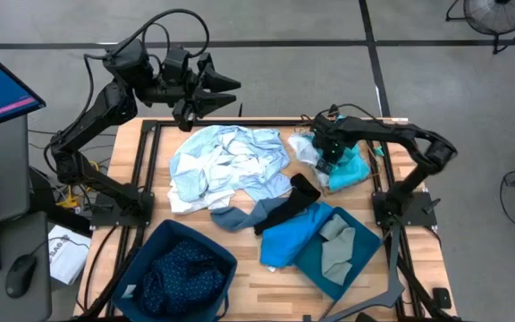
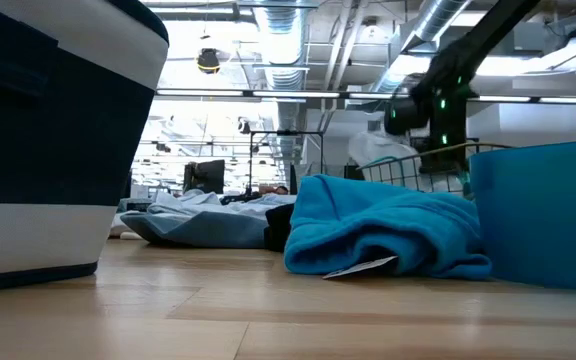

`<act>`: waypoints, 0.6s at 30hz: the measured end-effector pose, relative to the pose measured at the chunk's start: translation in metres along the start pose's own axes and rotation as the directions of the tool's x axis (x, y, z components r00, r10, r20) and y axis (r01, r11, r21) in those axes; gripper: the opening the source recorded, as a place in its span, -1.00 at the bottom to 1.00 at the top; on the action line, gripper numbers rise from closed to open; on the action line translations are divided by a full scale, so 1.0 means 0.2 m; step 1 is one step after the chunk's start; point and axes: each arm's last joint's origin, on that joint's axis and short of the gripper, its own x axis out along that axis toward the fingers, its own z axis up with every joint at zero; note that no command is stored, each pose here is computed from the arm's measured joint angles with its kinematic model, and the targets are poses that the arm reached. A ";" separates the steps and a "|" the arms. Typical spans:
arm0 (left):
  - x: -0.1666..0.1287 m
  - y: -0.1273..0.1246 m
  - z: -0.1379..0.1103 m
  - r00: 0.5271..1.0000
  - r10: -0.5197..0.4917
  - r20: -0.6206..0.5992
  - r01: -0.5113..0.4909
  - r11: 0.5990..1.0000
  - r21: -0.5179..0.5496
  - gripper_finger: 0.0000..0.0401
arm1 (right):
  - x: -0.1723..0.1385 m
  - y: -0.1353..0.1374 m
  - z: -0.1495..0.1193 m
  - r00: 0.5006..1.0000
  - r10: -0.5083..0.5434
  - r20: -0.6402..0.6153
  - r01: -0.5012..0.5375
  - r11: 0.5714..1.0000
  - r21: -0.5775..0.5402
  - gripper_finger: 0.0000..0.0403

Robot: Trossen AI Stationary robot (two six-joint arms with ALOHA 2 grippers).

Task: Pick & Place Cloths
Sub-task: Put the light shorts into the wire basket

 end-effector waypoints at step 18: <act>0.00 0.00 0.00 1.000 -0.001 -0.001 0.001 1.000 0.000 -0.19 | -0.55 0.03 -0.19 0.891 0.085 0.446 -0.095 0.995 0.000 0.34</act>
